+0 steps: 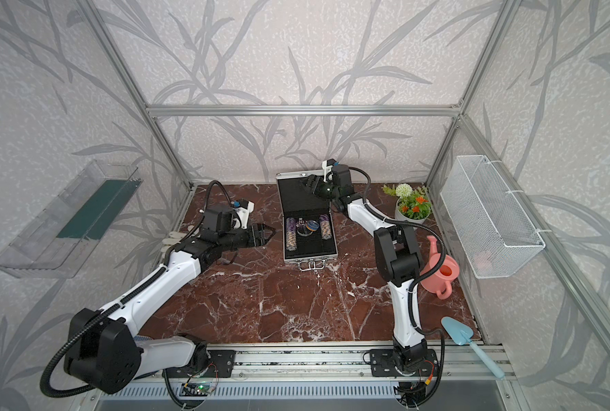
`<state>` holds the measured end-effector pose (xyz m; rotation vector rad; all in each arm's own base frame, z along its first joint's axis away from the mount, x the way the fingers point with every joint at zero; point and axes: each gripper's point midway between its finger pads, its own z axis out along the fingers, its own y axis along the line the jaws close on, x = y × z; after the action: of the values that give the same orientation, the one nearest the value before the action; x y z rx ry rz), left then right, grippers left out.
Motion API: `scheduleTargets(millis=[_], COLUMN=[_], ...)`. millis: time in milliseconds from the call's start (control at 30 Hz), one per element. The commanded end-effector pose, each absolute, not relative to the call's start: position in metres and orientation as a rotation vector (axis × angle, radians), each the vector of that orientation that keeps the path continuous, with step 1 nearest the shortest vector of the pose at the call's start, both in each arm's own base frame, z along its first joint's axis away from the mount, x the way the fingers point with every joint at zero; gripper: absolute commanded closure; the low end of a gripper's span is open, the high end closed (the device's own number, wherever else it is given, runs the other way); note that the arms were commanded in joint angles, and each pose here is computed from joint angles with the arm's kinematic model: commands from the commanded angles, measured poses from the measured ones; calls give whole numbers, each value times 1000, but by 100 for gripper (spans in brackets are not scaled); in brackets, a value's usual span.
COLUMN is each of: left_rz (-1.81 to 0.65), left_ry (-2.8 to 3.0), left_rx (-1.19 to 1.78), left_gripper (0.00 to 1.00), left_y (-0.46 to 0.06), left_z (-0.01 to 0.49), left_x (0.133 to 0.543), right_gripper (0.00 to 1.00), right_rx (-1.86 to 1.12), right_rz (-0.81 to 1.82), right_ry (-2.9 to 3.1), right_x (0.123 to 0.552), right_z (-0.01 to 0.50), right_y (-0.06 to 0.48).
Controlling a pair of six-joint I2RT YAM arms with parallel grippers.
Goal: Open the poker set cases
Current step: Open the case lid on the poker set case.
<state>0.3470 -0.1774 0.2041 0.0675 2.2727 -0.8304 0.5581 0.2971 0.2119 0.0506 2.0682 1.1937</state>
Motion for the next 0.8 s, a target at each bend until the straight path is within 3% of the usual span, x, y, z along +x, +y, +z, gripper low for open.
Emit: scheduleTargets(millis=[0,767], left_rz=[-833,-784], left_ry=[2249,2204], left_rx=[85,-7], left_gripper=[26,26], left_y=[-175,-157], left_z=[209,206], left_x=[345,366], right_gripper=[25,26], right_rx=[16,-39], right_rz=[1167,1128], right_ry=[2028,2015], right_x=[546,507], right_z=[249,291], right_y=[286,250])
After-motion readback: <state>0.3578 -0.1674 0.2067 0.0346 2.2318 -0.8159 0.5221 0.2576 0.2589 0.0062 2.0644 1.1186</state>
